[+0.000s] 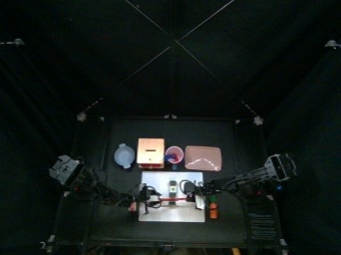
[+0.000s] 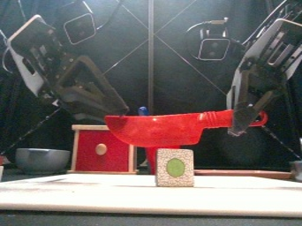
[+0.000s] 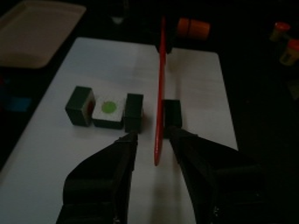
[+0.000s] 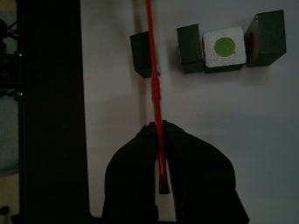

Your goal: Cut sushi roll

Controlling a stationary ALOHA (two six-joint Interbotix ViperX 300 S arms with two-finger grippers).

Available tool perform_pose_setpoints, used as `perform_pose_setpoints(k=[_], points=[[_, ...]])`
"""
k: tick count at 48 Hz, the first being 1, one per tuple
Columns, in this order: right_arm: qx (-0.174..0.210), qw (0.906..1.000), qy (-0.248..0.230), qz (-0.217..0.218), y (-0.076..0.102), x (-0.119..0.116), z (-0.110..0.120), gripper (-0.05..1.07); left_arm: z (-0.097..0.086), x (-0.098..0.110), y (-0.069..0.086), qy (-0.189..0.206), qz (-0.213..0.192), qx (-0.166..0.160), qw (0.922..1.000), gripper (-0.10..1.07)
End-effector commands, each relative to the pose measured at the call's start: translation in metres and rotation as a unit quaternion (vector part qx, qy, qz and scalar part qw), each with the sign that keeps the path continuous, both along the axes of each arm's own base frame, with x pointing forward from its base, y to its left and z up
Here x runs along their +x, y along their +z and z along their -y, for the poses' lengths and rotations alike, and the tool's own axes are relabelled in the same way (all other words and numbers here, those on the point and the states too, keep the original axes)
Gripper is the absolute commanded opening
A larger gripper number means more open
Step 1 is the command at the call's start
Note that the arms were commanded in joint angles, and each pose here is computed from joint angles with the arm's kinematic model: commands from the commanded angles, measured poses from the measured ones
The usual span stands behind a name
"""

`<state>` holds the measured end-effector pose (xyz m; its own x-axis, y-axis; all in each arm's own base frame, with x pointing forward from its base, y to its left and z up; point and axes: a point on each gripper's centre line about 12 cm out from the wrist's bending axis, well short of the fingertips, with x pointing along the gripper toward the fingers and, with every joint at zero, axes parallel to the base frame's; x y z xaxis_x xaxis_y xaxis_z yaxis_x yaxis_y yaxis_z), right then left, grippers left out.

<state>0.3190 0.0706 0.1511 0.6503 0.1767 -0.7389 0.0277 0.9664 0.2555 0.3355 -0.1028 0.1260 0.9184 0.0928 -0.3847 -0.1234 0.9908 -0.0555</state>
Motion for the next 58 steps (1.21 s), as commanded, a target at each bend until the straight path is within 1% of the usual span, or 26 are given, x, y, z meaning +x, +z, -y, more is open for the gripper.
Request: perform_pose_setpoints(k=[1,8,14,20,25,31,38,46,53,58], points=[[0.004,0.9998,0.000,0.018,0.016,-0.003,0.002,0.28,-0.003,0.001,0.021,0.004,0.037,0.005,0.9993,0.76],[0.005,1.0000,-0.004,0.006,0.018,-0.014,0.010,0.28,-0.007,-0.004,0.036,0.001,0.059,0.022,0.9980,0.76],[0.006,0.9999,-0.008,-0.002,0.019,-0.029,0.015,0.28,-0.012,-0.011,0.049,-0.002,0.073,0.036,0.9967,0.76],[0.013,0.9999,-0.011,-0.003,0.026,-0.050,0.021,0.28,-0.015,-0.017,0.056,-0.004,0.081,0.043,0.9958,0.76],[0.018,0.9997,-0.012,-0.007,0.031,-0.069,0.025,0.29,-0.017,-0.021,0.058,-0.004,0.082,0.045,0.9956,0.76],[0.029,0.9991,-0.020,-0.026,0.032,-0.095,0.033,0.34,-0.018,-0.023,0.059,-0.003,0.083,0.044,0.9956,0.76],[0.044,0.9981,-0.035,-0.026,0.036,-0.117,0.040,0.48,-0.019,-0.024,0.062,-0.002,0.086,0.040,0.9954,0.76],[0.049,0.9980,-0.037,-0.012,0.040,-0.135,0.043,0.73,-0.019,-0.024,0.062,0.000,0.086,0.039,0.9955,0.76],[0.044,0.9981,-0.042,0.007,0.043,-0.142,0.047,0.93,-0.019,-0.023,0.062,0.001,0.086,0.038,0.9955,0.76],[0.038,0.9979,-0.050,0.015,0.044,-0.144,0.051,1.00,-0.020,-0.024,0.062,0.003,0.085,0.037,0.9957,0.76]])
